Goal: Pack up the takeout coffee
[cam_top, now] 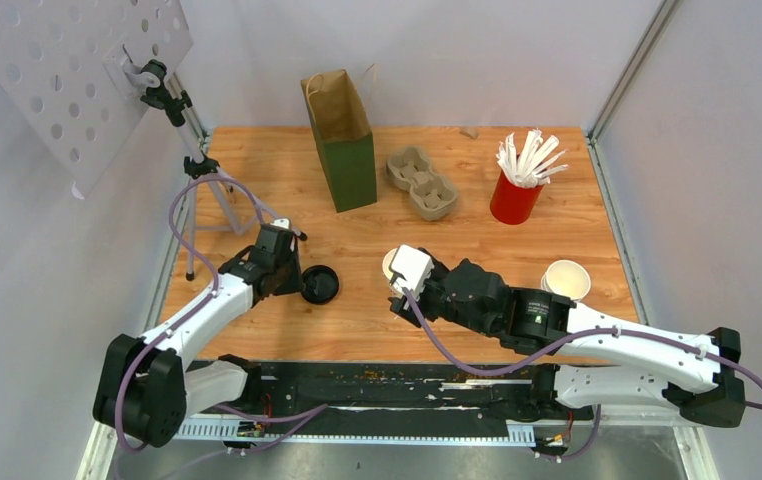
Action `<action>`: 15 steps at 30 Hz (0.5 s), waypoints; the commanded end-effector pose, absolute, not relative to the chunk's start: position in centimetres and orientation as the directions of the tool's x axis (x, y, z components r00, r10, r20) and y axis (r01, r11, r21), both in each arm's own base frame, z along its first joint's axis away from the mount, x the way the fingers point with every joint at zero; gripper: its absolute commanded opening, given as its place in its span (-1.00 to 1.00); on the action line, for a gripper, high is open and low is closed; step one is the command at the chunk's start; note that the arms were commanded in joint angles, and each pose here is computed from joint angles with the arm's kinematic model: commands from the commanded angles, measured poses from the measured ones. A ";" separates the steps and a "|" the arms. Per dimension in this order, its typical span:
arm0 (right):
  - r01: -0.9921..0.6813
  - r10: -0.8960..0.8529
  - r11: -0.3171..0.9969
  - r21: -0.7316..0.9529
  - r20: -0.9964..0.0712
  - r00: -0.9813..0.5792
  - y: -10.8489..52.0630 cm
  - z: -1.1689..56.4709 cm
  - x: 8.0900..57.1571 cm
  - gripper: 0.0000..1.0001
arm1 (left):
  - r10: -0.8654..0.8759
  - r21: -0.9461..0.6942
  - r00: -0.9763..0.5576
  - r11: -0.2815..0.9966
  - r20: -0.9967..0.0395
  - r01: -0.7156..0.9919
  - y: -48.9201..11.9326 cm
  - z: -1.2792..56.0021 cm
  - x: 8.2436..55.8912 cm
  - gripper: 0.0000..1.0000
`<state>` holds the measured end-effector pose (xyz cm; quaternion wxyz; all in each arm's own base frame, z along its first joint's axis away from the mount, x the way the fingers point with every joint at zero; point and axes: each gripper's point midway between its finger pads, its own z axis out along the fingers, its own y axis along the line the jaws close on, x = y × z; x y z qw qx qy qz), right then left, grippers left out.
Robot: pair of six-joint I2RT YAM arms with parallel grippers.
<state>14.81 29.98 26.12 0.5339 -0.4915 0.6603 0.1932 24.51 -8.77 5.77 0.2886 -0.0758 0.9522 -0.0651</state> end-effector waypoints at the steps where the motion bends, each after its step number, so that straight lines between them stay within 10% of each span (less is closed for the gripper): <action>1: -0.854 -0.377 0.463 -0.239 -0.924 0.054 30.2 27.6 14.6 0.17 | -0.179 -0.183 -0.794 0.979 -0.581 -0.087 -9.1 6.0 25.8 -0.34; 15: -0.852 -0.393 0.464 -0.245 -0.918 0.050 30.1 26.8 14.7 0.16 | -0.148 -0.178 -0.800 0.983 -0.582 -0.053 -9.3 5.8 26.0 -0.71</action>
